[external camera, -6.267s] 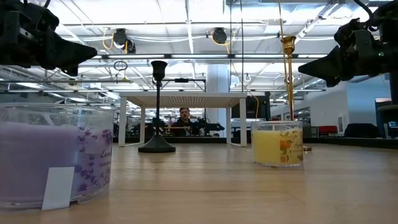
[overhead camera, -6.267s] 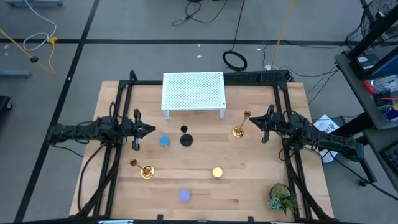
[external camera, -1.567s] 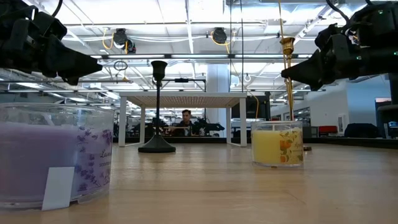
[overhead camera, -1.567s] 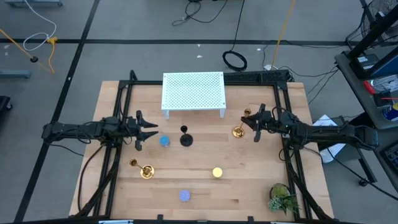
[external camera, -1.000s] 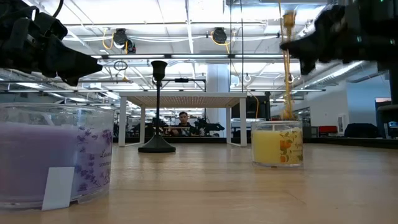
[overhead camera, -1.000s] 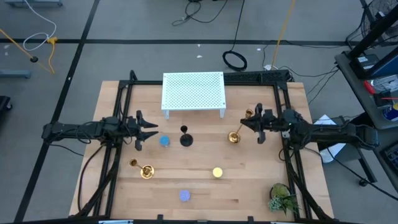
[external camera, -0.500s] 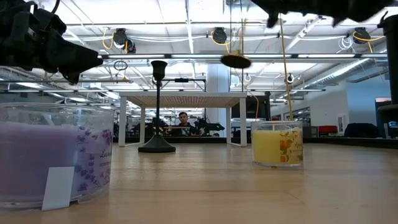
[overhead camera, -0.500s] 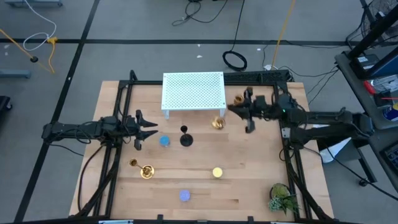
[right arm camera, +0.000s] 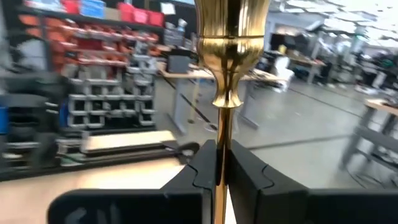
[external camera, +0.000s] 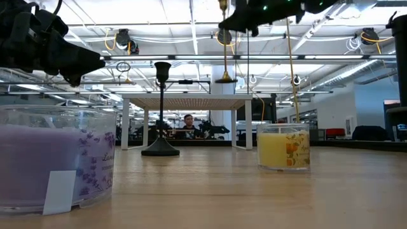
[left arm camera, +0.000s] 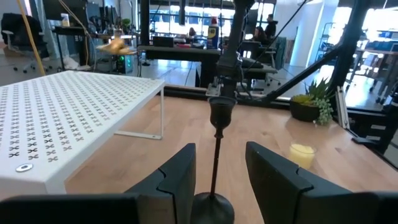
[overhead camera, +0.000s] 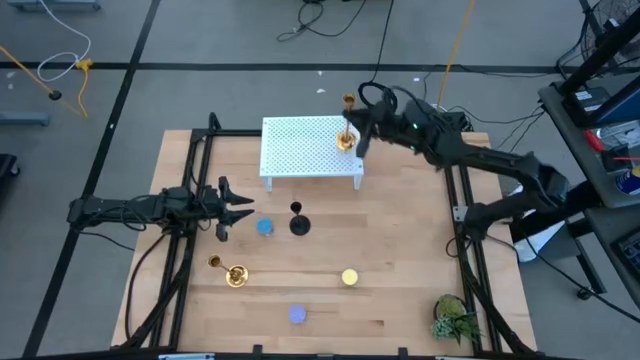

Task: Pick & Place candle stick holders
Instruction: Put the left golden candle holder on the shelf

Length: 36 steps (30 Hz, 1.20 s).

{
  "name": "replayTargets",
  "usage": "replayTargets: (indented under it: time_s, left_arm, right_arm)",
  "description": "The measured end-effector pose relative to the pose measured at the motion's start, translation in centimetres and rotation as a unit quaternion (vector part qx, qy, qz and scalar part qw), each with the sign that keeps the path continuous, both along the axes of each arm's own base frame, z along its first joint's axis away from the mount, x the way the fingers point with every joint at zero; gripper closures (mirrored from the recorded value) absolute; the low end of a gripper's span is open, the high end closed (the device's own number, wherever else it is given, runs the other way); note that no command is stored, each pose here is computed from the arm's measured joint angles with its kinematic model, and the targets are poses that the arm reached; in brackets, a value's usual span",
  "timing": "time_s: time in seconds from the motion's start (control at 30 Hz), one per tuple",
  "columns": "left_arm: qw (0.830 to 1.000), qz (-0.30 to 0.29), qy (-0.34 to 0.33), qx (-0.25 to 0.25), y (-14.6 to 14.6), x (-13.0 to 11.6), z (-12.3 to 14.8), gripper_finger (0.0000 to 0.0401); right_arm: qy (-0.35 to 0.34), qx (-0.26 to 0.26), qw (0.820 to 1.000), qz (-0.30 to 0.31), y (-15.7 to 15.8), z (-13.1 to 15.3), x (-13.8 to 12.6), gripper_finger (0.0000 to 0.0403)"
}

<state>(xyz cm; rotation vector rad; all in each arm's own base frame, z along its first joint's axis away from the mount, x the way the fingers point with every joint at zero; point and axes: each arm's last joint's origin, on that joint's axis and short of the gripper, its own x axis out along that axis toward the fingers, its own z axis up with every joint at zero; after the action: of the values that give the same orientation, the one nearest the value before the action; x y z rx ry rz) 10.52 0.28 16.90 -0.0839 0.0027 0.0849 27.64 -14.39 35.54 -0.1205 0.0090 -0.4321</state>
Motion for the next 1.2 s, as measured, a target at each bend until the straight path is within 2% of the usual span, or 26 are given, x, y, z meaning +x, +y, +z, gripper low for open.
replayTargets:
  time_s: [0.27,0.43,0.9,1.2]
  left_arm:
    - [1.0,0.0,0.0,0.0,0.0,0.0,0.0,0.0254]
    - [1.0,0.0,0.0,0.0,0.0,0.0,0.0,0.0254]
    - [1.0,0.0,0.001,0.0,0.0,0.0,0.0,0.0254]
    - [1.0,0.0,0.002,0.0,0.0,0.0,0.0,0.0254]
  right_arm:
    - [-0.013,0.048,0.996,-0.074,-6.0,-2.9,0.3,0.0387]
    - [-0.019,0.055,0.996,-0.062,-7.8,-4.4,0.7,0.0386]
    - [-0.033,0.061,0.996,-0.062,-8.6,-4.9,0.6,0.0383]
    - [-0.028,0.059,0.996,-0.063,-8.6,-4.9,0.7,0.0354]
